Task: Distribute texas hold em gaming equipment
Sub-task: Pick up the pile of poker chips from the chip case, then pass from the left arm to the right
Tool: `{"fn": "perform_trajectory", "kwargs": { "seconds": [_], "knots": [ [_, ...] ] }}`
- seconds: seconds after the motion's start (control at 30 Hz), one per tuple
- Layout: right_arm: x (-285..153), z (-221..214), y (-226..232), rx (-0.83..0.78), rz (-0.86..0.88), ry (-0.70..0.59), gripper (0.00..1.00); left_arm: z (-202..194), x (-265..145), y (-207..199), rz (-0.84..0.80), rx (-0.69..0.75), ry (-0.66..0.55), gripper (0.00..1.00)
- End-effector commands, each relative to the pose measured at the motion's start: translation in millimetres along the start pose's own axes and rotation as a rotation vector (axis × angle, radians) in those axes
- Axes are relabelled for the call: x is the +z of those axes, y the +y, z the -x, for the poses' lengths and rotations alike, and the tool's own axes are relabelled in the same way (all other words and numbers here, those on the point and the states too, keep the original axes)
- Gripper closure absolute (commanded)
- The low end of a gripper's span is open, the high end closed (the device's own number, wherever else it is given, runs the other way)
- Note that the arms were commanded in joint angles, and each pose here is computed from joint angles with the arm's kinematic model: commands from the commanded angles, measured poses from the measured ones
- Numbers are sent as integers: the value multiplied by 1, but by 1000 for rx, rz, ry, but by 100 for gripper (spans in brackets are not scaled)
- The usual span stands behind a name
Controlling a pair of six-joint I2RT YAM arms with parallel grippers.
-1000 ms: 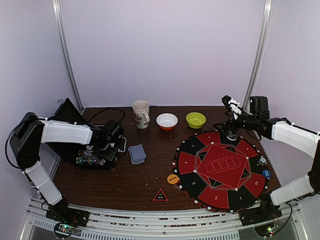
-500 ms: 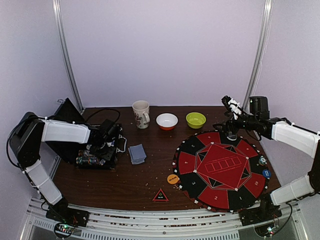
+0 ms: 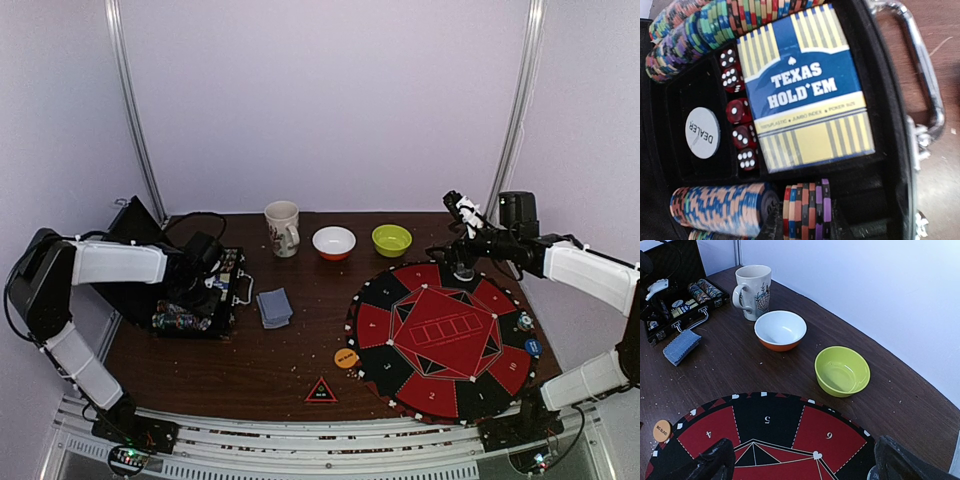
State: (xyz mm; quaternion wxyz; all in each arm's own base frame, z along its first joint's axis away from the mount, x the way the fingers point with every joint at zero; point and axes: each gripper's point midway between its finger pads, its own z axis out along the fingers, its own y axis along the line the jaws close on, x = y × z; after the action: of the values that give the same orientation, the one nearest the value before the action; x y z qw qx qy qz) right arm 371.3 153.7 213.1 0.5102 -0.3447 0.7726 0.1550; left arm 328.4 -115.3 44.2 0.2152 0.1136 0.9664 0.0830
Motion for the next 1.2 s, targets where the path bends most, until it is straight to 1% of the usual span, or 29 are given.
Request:
{"fn": "perform_trajectory", "kwargs": {
  "seconds": [0.0,0.1,0.2,0.3,0.37,0.47,0.6,0.67,0.7,0.8,0.87,0.97,1.13,1.17],
  "knots": [
    [-10,31,-3,-33,-20,-53,0,29,-43,0,-75,-55,-107,100],
    [-13,42,-6,-50,-40,-63,0,51,-77,-9,-175,-64,-186,100],
    [-13,56,4,-92,-37,-79,0,72,-113,-36,-386,-64,-283,100],
    [-8,75,26,-171,-37,-99,0,86,-143,-68,-619,-81,-340,100],
    [2,89,57,-277,-10,-113,0,98,-165,-84,-755,-101,-383,100],
    [23,109,113,-434,47,-165,0,107,-189,-102,-884,-125,-413,100],
    [53,128,200,-600,224,-262,1,109,-209,-126,-1019,-105,-399,100],
    [66,138,233,-617,306,-313,0,107,-214,-135,-1055,-92,-387,100],
    [72,144,243,-615,334,-338,0,106,-216,-137,-1068,-89,-384,100],
    [90,157,254,-589,355,-386,0,104,-222,-140,-1096,-87,-385,100],
    [104,156,266,-647,372,-374,0,103,-224,-140,-1106,-95,-391,100],
    [114,142,287,-747,417,-356,0,103,-226,-142,-1124,-95,-389,100],
    [128,138,291,-810,377,-346,0,101,-221,-144,-1125,-95,-375,100],
    [130,141,291,-807,372,-349,2,101,-221,-144,-1127,-96,-374,100]
  ]
}}
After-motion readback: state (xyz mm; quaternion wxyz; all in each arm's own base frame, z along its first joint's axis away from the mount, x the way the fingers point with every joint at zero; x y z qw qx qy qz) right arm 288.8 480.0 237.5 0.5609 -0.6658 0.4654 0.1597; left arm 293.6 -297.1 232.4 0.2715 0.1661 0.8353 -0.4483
